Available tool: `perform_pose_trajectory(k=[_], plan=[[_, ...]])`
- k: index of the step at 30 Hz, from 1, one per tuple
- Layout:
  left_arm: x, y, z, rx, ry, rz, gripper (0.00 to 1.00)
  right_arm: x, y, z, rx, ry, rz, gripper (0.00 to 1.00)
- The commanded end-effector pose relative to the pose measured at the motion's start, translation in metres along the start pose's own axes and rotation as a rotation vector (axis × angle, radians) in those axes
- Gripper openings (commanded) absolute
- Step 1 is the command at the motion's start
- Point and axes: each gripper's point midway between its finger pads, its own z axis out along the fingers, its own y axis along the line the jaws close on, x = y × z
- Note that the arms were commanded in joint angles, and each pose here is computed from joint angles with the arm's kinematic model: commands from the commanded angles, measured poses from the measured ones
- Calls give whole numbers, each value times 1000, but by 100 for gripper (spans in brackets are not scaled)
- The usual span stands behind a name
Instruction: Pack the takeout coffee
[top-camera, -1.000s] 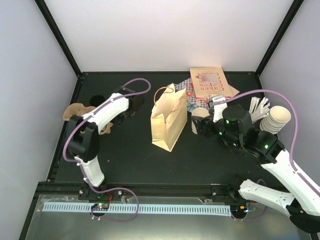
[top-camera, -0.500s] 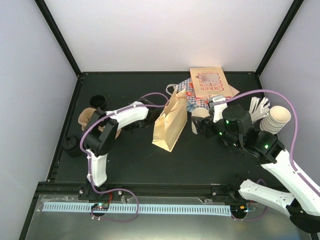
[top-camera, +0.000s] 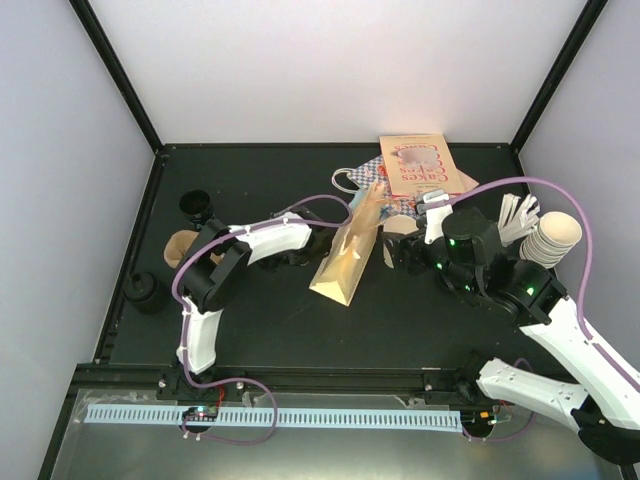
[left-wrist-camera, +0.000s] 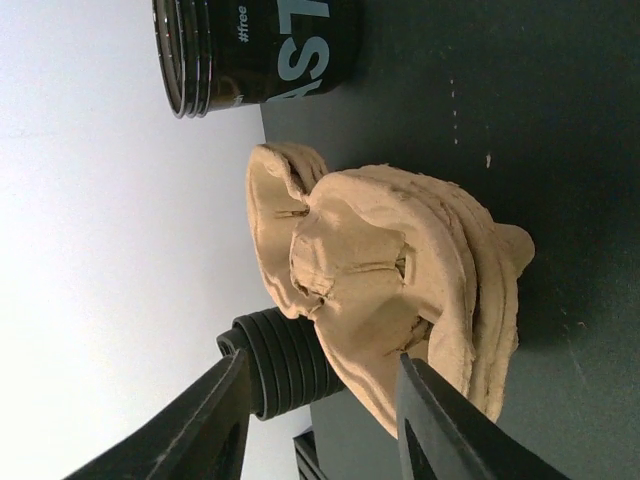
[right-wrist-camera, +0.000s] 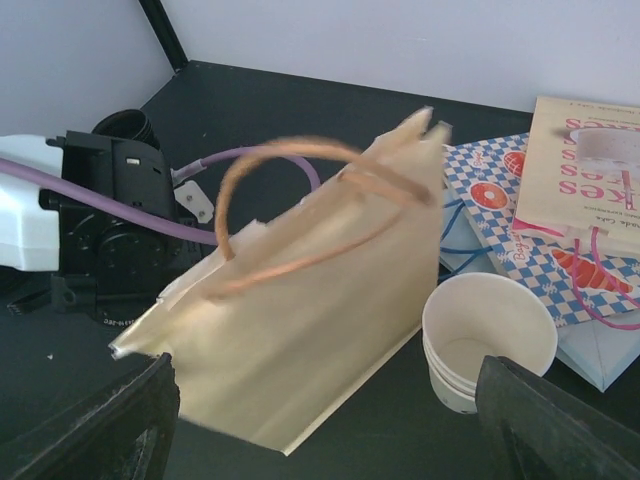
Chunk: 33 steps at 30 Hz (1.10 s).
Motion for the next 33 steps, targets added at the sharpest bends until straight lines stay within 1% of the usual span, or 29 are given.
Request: perform_pose_trajectory(k=[1, 2, 4, 5, 8, 11, 14, 18, 21, 23, 25, 26, 29, 33], plan=[[4, 1, -2, -22, -3, 19, 44, -11, 2, -5, -7, -27, 20, 84], [4, 3, -4, -11, -7, 9, 47, -11, 2, -5, -7, -27, 19, 84], [3, 5, -8, 39, -20, -6, 49, -11, 2, -5, -10, -26, 21, 84], [1, 7, -13, 82, -42, -38, 52, -10, 2, -4, -10, -24, 22, 84], [-4, 1, -22, 237, -87, -60, 57, -10, 3, -3, -11, -21, 23, 84], [-6, -7, -26, 403, -103, -100, 58, -11, 4, -3, -15, -20, 27, 84], [-5, -11, -19, 518, -85, -138, 58, -10, 4, -3, -17, -19, 31, 84], [4, -6, 4, 576, -28, -195, 56, -10, 4, -3, -18, -15, 33, 84], [10, 5, 24, 633, 14, -279, 56, -9, 4, -3, -16, -14, 31, 84], [13, 10, 35, 692, 26, -336, 60, -10, 3, -3, -14, -16, 29, 84], [12, 18, 41, 756, 17, -392, 68, -11, 4, -4, -16, -18, 27, 84], [11, 23, 42, 777, 6, -415, 69, -12, 4, -4, -18, -18, 27, 84], [9, 35, 50, 793, 5, -447, 73, -15, 6, -6, -23, -23, 23, 84], [9, 40, 69, 825, 44, -487, 80, -18, 6, -7, -22, -24, 15, 84]])
